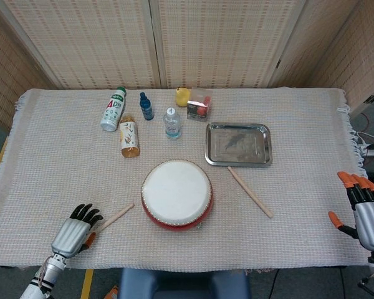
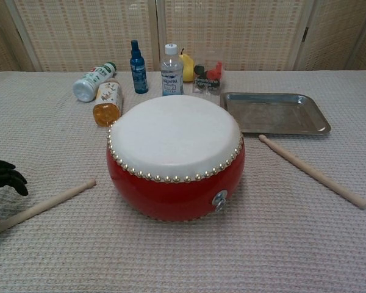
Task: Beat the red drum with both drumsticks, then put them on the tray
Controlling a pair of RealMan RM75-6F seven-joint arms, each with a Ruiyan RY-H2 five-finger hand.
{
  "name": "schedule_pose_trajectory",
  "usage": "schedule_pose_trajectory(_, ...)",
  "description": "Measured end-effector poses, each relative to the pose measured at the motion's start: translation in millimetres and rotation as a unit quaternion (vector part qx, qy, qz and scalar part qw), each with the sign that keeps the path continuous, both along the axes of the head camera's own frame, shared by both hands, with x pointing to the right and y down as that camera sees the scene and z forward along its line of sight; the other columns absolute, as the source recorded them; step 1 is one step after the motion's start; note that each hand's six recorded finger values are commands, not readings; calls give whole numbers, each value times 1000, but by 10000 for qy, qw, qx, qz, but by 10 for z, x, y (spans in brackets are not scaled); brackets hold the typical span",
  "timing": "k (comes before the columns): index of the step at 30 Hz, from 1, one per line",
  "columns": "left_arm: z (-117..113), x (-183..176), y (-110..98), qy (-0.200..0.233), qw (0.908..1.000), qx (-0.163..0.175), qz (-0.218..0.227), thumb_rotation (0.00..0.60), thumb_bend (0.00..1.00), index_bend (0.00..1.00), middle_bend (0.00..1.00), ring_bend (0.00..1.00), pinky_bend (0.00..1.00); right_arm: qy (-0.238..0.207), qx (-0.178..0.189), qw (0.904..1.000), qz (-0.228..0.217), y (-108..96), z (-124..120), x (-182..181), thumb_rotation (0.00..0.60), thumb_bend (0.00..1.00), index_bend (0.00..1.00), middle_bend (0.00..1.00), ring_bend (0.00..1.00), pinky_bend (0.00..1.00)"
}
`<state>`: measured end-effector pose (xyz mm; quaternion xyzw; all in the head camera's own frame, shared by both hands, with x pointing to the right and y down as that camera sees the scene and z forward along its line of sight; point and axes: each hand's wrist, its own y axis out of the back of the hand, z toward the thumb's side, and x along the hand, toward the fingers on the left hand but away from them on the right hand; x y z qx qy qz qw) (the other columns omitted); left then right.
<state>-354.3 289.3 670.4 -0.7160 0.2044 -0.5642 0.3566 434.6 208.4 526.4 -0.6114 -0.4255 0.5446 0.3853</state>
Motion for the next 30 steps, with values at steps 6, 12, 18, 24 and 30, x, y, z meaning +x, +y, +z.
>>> schedule_pose_trajectory(6, 95, 13, 109, -181, 9996, -216, 18, 600, 444, 185, 124, 49, 101, 3, -48, 10000, 41, 5, 13, 30, 600, 193, 48, 107, 22, 134)
schedule_pose_trajectory(12, 171, -28, 159, -383, 9987, -300, -137, 600, 421, 128, 102, 36, 102, -5, -103, 9999, 45, 14, 23, 25, 600, 192, 48, 107, 22, 134)
schedule_pose_trajectory(18, 197, -61, 139, -438, 9985, -276, -204, 600, 422, 398, 148, 48, 112, -22, -81, 10000, 49, 18, 7, 21, 600, 192, 48, 107, 22, 134)
schedule_pose_trajectory(24, 192, -119, 70, -453, 9987, -53, -248, 600, 425, 616, 272, 109, 134, -44, -71, 10000, 46, 19, -5, 14, 600, 192, 48, 107, 22, 134)
schedule_pose_trajectory(30, 195, -243, 5, -476, 9984, 75, -283, 600, 426, 620, 283, 112, 134, -66, -58, 10000, 35, 14, -21, 1, 600, 192, 48, 107, 22, 134)
